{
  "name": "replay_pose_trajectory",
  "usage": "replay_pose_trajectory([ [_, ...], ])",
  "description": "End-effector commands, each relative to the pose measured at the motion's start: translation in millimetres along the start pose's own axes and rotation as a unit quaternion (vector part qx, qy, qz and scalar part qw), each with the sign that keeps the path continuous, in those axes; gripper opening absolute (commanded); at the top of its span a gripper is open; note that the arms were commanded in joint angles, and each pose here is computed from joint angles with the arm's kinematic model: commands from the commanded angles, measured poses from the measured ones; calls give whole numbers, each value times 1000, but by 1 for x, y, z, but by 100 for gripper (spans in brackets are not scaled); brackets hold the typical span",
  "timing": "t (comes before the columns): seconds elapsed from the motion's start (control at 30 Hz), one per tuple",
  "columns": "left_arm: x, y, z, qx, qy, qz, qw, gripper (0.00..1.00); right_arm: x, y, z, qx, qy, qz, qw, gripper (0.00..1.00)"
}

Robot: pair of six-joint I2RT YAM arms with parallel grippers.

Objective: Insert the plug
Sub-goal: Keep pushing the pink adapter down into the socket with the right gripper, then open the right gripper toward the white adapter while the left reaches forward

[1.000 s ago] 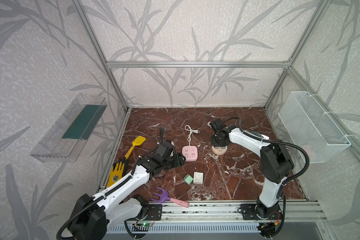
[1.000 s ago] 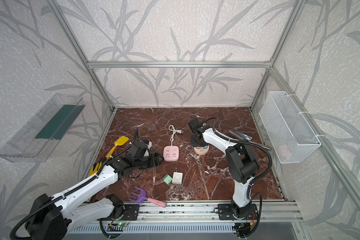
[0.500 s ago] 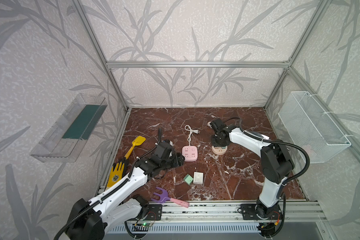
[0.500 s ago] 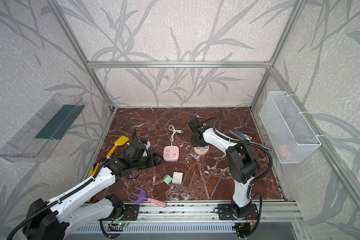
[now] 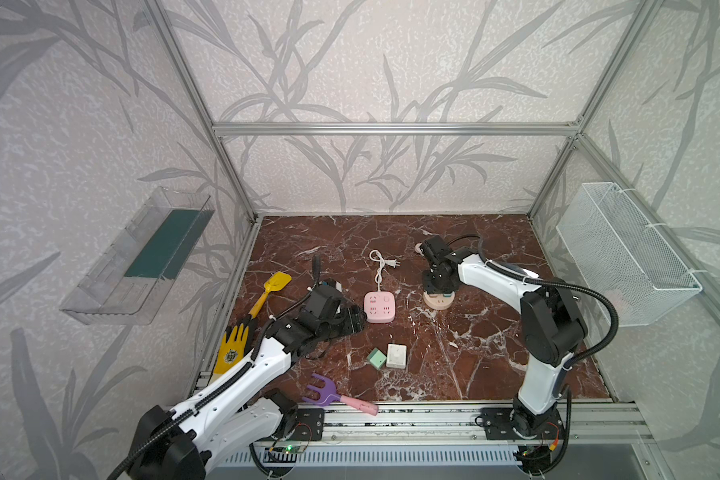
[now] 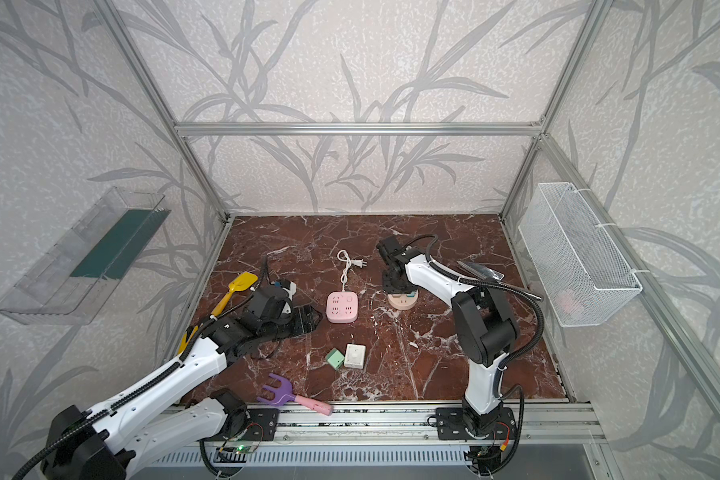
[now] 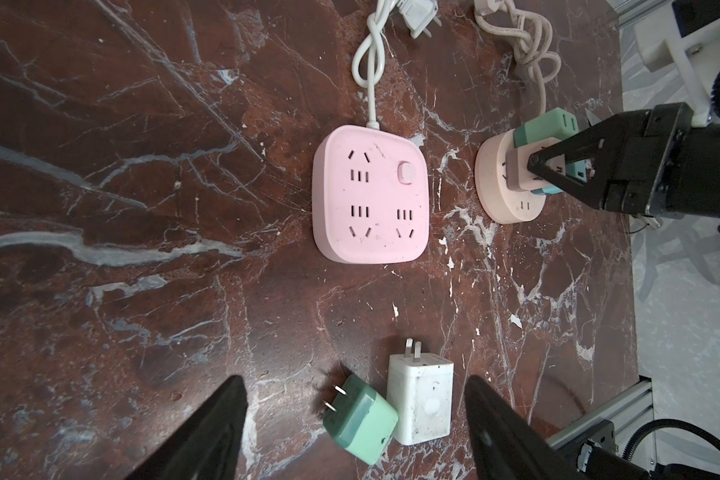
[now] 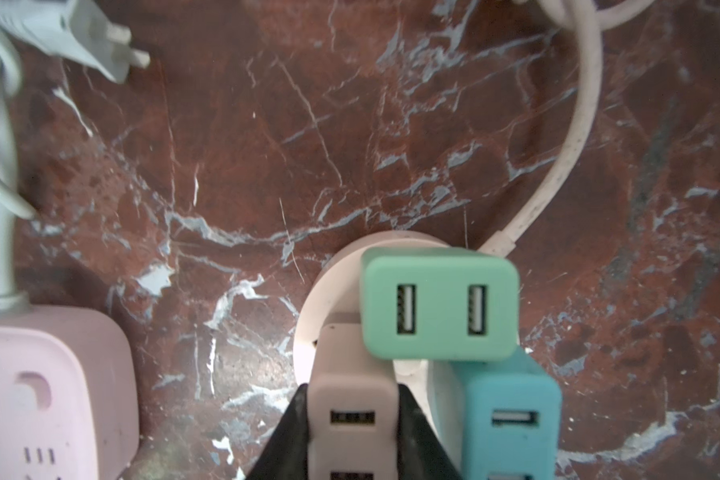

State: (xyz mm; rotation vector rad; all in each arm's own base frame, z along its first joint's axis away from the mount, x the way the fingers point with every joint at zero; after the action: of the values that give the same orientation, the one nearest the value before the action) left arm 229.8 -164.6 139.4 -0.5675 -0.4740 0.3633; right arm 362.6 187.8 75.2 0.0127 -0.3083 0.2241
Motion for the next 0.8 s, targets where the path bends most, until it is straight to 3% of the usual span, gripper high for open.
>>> replay_pose_trajectory([
  [0.0,8,-5,8,6,-12,-13,1000,82,-21,-11,2,-15,40,-10,999,41],
  [0.23,7,-9,8,5,-2,-19,1000,82,-10,-10,44,15,-29,-28,999,45],
  [0.5,-7,1,0,22,34,-11,999,78,-24,7,98,105,-90,-29,990,42],
  [0.77,-37,9,4,15,89,-14,996,76,-74,54,111,136,-73,53,987,41],
])
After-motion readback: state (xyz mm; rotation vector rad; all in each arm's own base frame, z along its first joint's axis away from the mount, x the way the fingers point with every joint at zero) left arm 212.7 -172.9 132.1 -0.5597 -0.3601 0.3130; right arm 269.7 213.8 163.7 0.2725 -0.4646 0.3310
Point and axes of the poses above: each gripper's point midway between its finger pads, its own z axis back along the fingers, its own y axis along the line the jaws close on, x = y × z, the point moved 1 cm from there along z, back along the fingers, and after that the axes turned 13 degrees about z, right-handed, at the moved point
